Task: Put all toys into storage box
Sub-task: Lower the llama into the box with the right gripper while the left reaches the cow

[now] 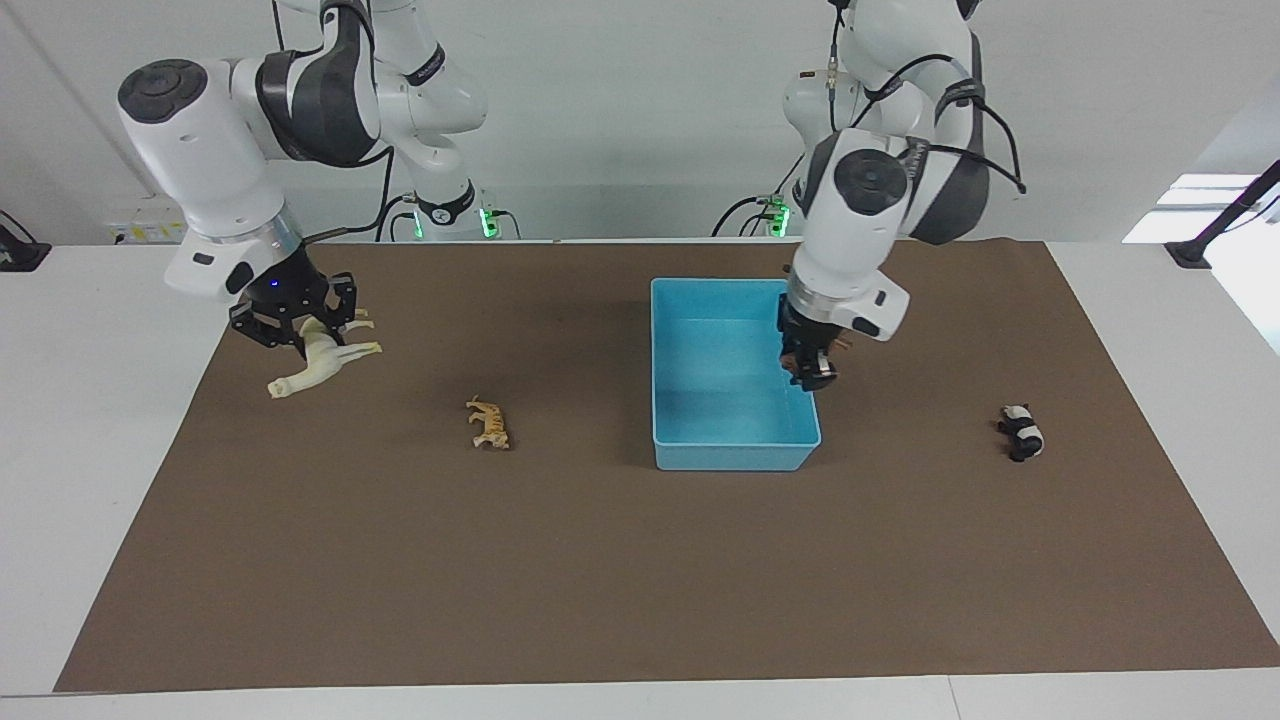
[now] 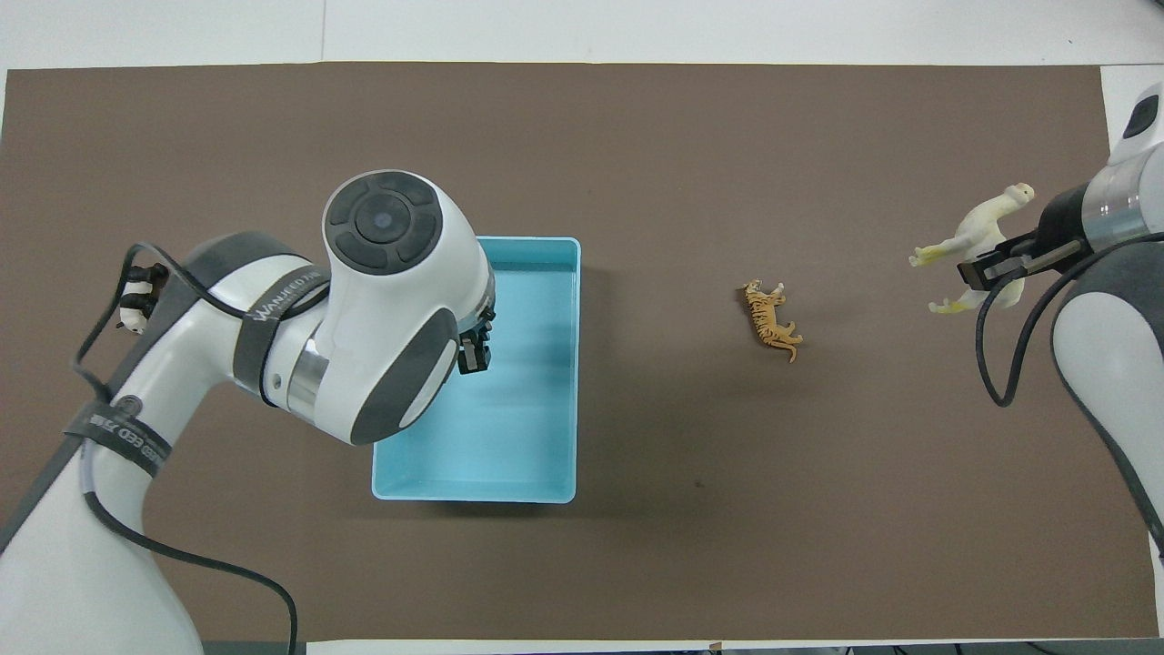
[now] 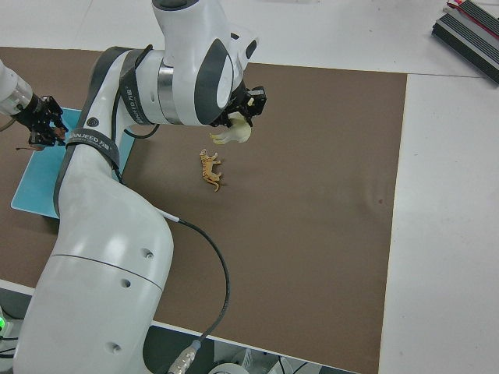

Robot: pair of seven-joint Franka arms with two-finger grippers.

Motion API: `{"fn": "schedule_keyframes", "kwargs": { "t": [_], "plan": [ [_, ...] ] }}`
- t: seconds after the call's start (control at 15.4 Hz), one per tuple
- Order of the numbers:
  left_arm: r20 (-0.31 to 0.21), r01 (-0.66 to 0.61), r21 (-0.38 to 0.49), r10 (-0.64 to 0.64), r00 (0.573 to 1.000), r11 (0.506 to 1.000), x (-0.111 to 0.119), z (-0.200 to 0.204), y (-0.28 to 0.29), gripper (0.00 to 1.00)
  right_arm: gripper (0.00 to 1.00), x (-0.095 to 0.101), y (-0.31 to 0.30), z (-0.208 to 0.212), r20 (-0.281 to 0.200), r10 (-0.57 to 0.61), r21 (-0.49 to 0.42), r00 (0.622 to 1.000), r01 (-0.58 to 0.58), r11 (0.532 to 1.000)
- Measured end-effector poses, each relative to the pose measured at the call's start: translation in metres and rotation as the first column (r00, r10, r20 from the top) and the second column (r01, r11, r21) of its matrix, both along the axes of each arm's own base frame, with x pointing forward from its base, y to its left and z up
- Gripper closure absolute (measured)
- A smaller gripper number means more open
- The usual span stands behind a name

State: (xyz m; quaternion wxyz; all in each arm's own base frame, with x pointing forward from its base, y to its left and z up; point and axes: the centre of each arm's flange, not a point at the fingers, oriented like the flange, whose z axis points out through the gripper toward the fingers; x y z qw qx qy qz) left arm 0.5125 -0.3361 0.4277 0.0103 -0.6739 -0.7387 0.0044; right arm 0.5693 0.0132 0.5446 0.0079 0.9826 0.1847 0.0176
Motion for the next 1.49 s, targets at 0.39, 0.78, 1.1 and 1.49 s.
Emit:
{"fn": "schedule_keyframes", "kwargs": {
  "t": [0.39,0.78,1.1,1.49],
  "plan": [
    [0.028,-0.025,-0.003,0.025,0.999,1.000,0.002,0.018,0.019,0.09,0.59,0.000,0.011,-0.001,-0.002,-0.023,0.001,1.000,0.023,1.000],
    [0.149,-0.086,-0.010,0.086,0.985,0.996,0.051,0.102,0.155,0.00,0.59,-0.010,0.114,0.009,0.020,-0.141,0.020,0.990,0.141,0.990],
    [0.226,-0.049,-0.001,0.048,0.973,0.999,0.059,0.139,0.235,0.00,0.59,-0.042,0.334,-0.016,0.036,-0.196,0.017,0.980,0.195,0.981],
    [0.158,0.409,0.114,-0.423,0.892,0.905,0.068,0.126,0.341,0.00,0.59,-0.058,0.487,-0.125,0.078,-0.178,-0.028,0.981,0.180,0.983]
  ]
}}
